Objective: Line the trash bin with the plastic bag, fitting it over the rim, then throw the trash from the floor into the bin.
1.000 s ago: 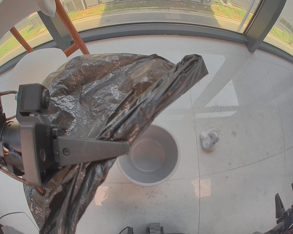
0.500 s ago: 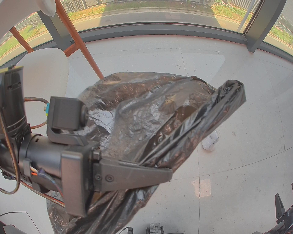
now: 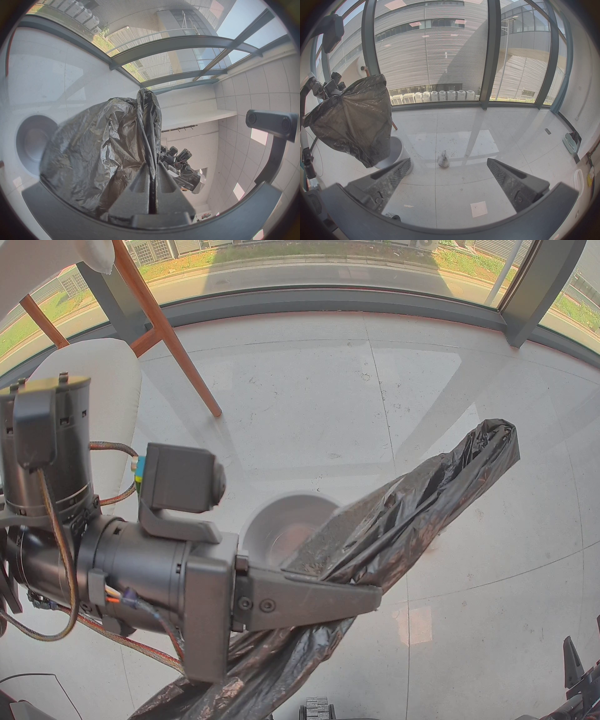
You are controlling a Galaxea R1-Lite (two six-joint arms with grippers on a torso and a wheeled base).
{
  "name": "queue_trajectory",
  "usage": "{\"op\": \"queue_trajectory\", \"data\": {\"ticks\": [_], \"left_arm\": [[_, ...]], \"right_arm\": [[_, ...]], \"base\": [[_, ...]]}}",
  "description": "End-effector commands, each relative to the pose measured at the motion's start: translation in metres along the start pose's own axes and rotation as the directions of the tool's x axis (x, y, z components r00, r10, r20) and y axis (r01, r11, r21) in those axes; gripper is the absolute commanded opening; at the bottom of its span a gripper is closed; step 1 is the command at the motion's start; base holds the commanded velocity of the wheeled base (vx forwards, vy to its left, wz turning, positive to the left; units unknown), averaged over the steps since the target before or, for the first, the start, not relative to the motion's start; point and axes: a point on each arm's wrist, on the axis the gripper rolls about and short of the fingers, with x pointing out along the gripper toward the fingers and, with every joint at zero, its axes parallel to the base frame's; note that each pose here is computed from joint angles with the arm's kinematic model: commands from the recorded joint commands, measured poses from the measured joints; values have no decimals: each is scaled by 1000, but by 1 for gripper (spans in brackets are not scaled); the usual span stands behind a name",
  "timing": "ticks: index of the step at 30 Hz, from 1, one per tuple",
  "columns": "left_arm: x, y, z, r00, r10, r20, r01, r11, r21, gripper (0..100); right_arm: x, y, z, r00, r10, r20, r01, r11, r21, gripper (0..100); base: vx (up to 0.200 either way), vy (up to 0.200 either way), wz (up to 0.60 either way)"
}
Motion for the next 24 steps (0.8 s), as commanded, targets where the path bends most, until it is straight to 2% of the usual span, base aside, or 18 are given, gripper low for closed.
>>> {"op": "queue_trajectory", "data": {"ticks": [1,11,20,24], "left_arm": [[0,4,1,1000,13,2,-13,999,32,0],[-25,26,16,993,94,78,-101,990,95,0],[-39,26,31,981,126,149,-145,982,123,0],[-40,26,29,980,135,148,-154,981,121,0]], "right_arm": [[0,0,-5,1000,0,-4,0,1000,1,100],[0,0,-5,1000,0,-4,0,1000,1,100],[0,0,-5,1000,0,-4,0,1000,-1,100],[0,0,-5,1000,0,-4,0,1000,-1,100]], "base": [[0,0,0],[0,0,0],[0,0,0],[0,0,0]]}}
